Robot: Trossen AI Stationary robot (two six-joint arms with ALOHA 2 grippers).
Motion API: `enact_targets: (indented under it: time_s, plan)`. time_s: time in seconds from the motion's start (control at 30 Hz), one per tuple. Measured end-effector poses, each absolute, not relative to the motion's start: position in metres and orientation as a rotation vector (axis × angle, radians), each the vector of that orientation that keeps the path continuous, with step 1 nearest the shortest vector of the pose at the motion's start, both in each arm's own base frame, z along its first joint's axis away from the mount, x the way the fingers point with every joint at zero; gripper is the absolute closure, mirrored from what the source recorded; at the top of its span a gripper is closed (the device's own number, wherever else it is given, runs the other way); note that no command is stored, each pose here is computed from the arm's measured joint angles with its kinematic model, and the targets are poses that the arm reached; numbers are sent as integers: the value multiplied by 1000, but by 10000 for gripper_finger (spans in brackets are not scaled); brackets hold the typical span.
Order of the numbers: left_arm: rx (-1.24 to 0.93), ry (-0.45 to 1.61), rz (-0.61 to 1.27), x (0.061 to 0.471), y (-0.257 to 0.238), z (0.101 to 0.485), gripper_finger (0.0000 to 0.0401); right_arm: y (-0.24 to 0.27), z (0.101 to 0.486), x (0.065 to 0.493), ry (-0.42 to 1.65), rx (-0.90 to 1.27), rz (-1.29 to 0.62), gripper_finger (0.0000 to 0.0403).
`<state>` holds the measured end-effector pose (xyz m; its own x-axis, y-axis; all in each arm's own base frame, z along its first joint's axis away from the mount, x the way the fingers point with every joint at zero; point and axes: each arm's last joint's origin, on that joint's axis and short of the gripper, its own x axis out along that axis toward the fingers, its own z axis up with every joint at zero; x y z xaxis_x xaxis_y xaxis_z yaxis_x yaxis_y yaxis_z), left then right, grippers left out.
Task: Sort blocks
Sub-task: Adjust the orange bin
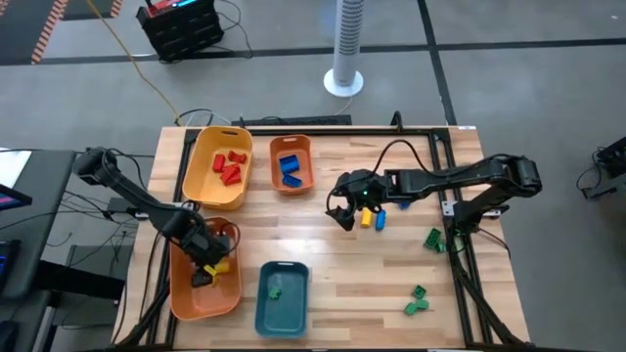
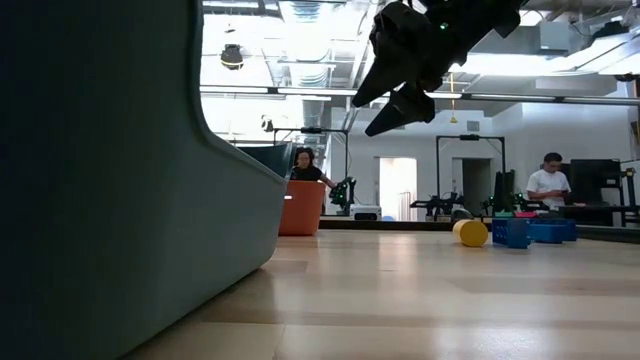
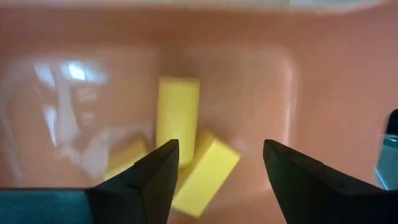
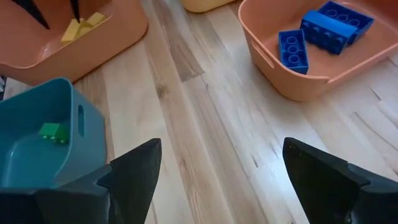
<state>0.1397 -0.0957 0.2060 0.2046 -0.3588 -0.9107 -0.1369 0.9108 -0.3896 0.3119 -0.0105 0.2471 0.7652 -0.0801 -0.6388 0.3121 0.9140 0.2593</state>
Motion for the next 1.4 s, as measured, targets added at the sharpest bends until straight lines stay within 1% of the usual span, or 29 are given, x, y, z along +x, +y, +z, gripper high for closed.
enact_targets:
  time_s: [0.13, 0.23, 0.4, 0.57, 0.63, 0.73, 0.83, 0.9, 1.23, 1.4]
  plan:
    - [-341, 1257, -150, 148, -98, 217, 172, -5, 247, 310, 682, 352, -231, 58]
    - [-333, 1246, -218, 156, -107, 212, 172, 1, 246, 305, 717, 337, -258, 58]
    - [-334, 1329, -344, 167, -126, 195, 173, 7, 245, 301, 745, 328, -288, 58]
    - [-340, 1404, -400, 173, -140, 179, 173, 9, 247, 300, 736, 339, -296, 58]
    - [-350, 1428, -430, 175, -145, 174, 173, 8, 248, 298, 739, 342, -321, 58]
    - [-385, 1442, -498, 177, -152, 171, 173, 6, 246, 292, 773, 344, -408, 58]
    - [-421, 1444, -550, 179, -158, 170, 173, 3, 242, 283, 835, 310, -515, 58]
    - [-440, 1448, -574, 179, -160, 172, 173, 2, 240, 280, 853, 298, -554, 58]
    - [-486, 1406, -762, 177, -181, 186, 173, 4, 240, 279, 862, 292, -551, 58]
    - [-532, 1493, -723, 170, -177, 188, 173, 4, 240, 279, 862, 291, -550, 58]
